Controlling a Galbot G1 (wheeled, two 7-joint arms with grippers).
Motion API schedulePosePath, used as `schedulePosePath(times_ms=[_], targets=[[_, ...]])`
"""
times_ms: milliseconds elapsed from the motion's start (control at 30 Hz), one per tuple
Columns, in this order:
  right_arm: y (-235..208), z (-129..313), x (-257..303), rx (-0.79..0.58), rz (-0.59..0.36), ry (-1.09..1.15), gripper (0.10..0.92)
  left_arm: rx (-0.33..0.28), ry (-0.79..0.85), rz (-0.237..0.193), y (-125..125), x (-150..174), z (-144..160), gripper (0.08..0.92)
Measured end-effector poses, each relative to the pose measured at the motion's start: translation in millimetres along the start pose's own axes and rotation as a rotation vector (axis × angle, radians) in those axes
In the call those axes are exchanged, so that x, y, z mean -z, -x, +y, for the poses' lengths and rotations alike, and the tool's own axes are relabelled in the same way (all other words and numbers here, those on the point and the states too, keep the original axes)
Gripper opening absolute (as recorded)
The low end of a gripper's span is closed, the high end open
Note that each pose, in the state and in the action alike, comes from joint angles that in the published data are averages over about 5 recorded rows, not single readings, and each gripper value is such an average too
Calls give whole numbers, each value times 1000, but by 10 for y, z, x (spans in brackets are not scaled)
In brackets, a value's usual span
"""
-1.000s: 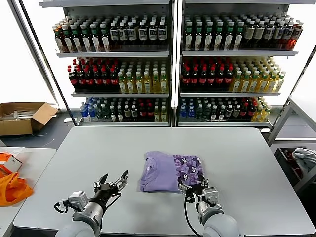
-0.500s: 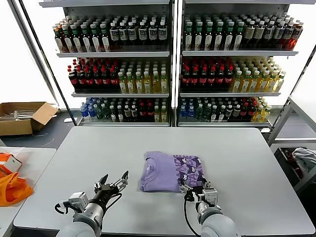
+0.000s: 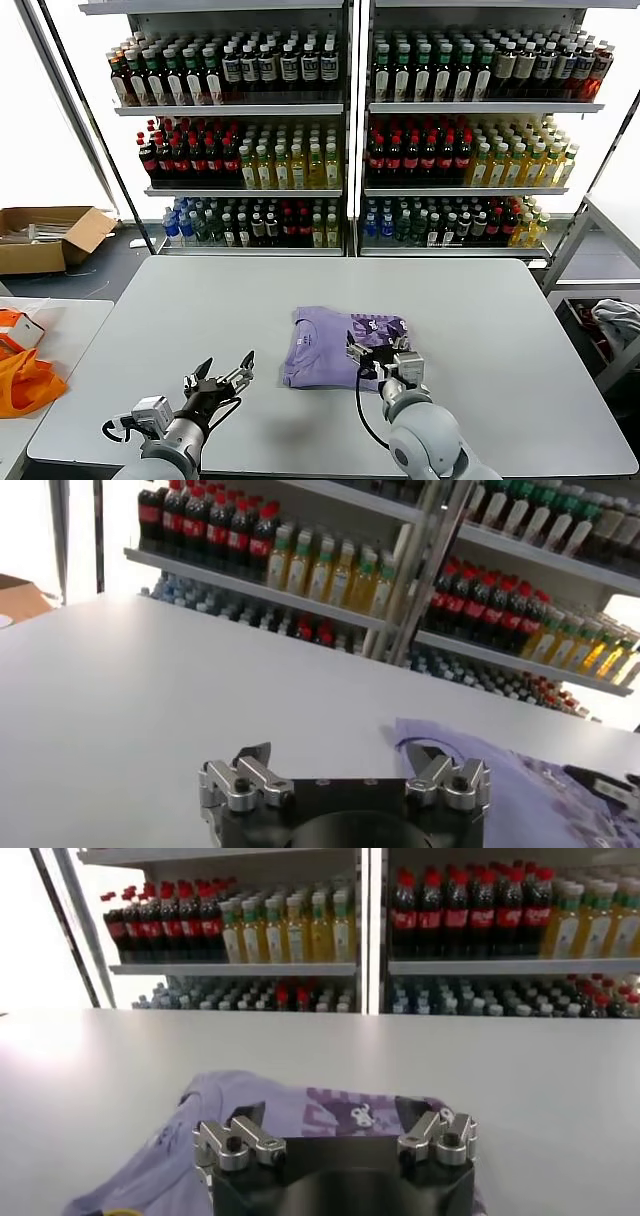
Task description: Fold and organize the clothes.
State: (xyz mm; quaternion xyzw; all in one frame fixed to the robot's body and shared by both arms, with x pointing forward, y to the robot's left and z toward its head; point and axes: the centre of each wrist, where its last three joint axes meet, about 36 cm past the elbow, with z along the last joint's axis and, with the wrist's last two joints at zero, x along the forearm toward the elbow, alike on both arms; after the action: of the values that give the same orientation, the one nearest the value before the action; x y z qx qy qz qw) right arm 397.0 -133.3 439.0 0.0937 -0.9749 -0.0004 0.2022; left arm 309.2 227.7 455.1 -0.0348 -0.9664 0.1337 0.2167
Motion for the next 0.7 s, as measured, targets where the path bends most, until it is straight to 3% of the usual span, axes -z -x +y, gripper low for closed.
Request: schedulePosePath(times_ms=[700], targets=[[834, 317, -122, 7, 68, -47, 823, 9, -1, 11, -28, -53, -6, 823]])
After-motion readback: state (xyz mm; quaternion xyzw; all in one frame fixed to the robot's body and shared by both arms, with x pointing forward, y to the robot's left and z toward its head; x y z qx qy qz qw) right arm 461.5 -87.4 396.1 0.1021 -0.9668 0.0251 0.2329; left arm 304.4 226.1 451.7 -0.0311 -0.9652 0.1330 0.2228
